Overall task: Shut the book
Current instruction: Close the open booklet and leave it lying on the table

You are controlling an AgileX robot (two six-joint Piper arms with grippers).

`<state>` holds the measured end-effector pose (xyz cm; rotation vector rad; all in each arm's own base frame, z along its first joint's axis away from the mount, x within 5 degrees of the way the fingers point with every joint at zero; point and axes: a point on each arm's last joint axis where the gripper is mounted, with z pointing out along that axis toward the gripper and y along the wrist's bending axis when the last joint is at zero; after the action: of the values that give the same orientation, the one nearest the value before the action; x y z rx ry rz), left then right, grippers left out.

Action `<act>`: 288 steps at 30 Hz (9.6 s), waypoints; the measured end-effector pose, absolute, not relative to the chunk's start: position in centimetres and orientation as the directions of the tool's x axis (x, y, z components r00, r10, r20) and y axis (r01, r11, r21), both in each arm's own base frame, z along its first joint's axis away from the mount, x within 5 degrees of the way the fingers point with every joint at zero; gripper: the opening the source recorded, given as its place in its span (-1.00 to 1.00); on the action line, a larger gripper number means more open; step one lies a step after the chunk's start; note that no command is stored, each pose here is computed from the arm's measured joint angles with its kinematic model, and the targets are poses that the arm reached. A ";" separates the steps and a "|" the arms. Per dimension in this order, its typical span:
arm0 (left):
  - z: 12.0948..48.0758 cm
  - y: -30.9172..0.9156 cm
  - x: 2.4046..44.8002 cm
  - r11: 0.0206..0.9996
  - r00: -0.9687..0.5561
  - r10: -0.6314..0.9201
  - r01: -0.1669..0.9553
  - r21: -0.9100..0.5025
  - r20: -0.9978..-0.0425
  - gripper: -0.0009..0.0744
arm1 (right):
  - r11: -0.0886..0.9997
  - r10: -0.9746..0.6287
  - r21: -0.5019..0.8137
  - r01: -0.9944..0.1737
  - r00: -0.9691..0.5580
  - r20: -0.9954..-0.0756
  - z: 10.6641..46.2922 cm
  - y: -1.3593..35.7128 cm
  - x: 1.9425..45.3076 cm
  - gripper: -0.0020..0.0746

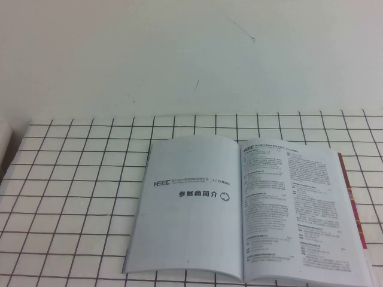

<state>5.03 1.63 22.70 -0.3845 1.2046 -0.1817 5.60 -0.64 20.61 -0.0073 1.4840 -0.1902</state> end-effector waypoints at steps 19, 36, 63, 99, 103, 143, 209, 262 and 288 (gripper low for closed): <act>27.2 2.8 2.2 0.771 0.723 -0.552 0.253 -0.584 -0.415 -0.99 | 0.974 -0.101 0.085 0.212 0.732 -0.674 26.6 -1.5 2.5 -0.95; 48.0 0.6 -7.1 0.965 0.884 -0.241 0.175 -0.195 -0.400 -0.99 | 0.987 0.069 0.162 0.021 0.847 -0.527 43.8 -0.7 -1.3 -0.95; 36.4 -1.3 11.7 0.991 -0.369 -0.075 0.074 -0.110 -0.926 -0.99 | 0.939 0.067 0.263 -0.222 -0.631 -0.773 31.7 3.3 13.9 -0.95; 25.9 -5.7 27.5 0.898 -0.807 0.012 0.268 -0.348 -0.591 -0.99 | 0.681 -0.447 0.254 -0.687 -0.664 -0.599 25.0 15.8 26.6 -0.95; 24.7 -4.2 29.0 0.847 -0.831 -0.109 0.209 -0.488 -0.546 -0.99 | 0.659 -0.492 0.255 -0.707 -0.662 -0.565 23.4 17.8 28.2 -0.95; 12.9 -8.0 33.5 0.765 -0.910 -0.131 0.160 -0.624 -0.394 -0.99 | 0.714 -0.617 0.164 -0.681 -0.722 -0.314 14.1 19.0 33.4 -0.95; 40.4 -8.8 12.0 0.698 -0.339 0.138 0.700 -0.151 -0.931 -0.99 | 0.868 -0.297 -0.179 -0.464 -0.194 -0.935 35.7 0.1 0.8 -0.95; 25.9 -3.0 6.3 0.914 -0.051 0.042 0.406 0.018 -0.998 -0.99 | 0.826 -0.375 -0.262 -0.498 -0.138 -0.917 26.5 2.5 5.1 -0.95; 17.6 -0.6 5.3 0.996 -0.268 -0.049 0.058 -0.067 -0.962 -0.99 | 0.826 -0.374 -0.261 -0.499 -0.139 -0.917 26.5 2.5 5.1 -0.95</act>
<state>5.28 -0.60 17.63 0.0066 1.8391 -0.1029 5.14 2.53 26.52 -0.6748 1.7530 0.1238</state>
